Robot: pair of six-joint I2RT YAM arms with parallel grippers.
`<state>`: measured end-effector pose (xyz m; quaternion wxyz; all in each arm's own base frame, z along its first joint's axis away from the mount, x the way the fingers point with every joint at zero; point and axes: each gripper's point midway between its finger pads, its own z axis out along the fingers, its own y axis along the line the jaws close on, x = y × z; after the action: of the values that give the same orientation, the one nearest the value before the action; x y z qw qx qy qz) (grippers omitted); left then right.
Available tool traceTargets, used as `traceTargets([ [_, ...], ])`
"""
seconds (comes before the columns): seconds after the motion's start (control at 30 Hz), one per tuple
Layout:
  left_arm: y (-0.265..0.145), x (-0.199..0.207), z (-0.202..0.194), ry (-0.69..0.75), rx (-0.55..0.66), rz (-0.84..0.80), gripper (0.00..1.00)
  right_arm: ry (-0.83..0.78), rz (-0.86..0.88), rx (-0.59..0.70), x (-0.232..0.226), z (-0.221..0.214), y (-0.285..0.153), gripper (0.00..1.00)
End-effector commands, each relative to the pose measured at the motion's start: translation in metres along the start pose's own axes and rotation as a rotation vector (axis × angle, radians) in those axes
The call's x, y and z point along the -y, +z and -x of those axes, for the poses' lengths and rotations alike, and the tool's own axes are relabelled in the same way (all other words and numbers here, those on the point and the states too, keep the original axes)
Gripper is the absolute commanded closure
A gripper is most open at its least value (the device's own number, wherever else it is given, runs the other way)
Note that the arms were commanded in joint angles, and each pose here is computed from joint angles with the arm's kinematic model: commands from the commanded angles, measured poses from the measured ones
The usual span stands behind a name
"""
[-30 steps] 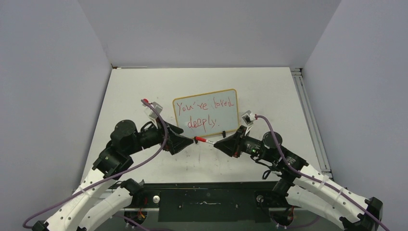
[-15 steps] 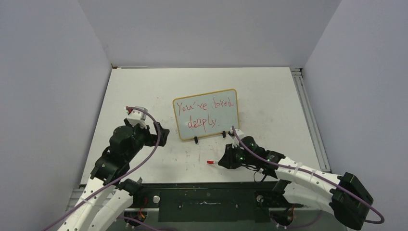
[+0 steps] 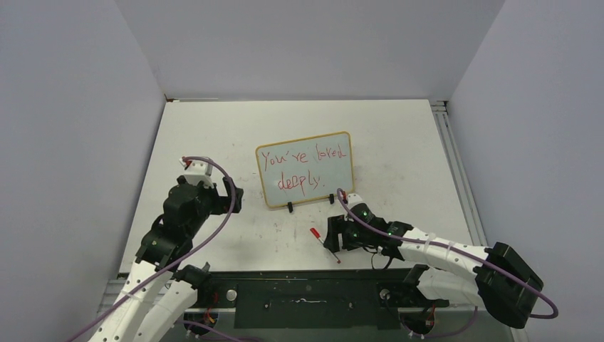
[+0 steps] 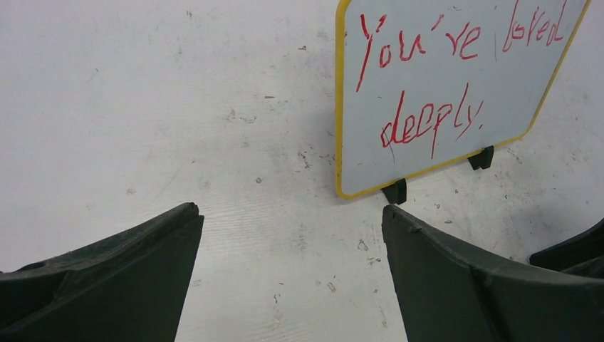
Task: Write a sentence on the whiteboard
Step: Put down the whiteboard marker at the center of the board, then reset both arms
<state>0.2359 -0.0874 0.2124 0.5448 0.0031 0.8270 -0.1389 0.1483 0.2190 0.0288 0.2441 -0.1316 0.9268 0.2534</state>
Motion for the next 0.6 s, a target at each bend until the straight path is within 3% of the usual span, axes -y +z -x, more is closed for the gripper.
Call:
traceTargets([
  [0.0, 0.002, -0.008, 0.009, -0.003, 0.019, 0.037, 0.04, -0.011, -0.082, 0.132, 0.005, 0.038, -0.012, 0.18],
  [0.1, 0.005, -0.022, 0.010, -0.031, 0.014, 0.101, 0.04, -0.012, -0.149, 0.197, 0.013, 0.056, -0.023, 0.01],
  [0.17, 0.004, -0.030, 0.012, -0.043, 0.018, 0.142, 0.04, -0.010, -0.194, 0.246, 0.018, 0.072, -0.034, 0.10],
  [0.37, -0.009, -0.058, 0.029, -0.059, 0.099, 0.299, 0.04, 0.070, -0.357, 0.342, 0.069, 0.108, -0.070, 0.10],
  [0.57, -0.025, -0.070, 0.046, -0.139, 0.176, 0.391, 0.04, 0.200, -0.510, 0.639, 0.108, 0.163, -0.148, 0.10],
])
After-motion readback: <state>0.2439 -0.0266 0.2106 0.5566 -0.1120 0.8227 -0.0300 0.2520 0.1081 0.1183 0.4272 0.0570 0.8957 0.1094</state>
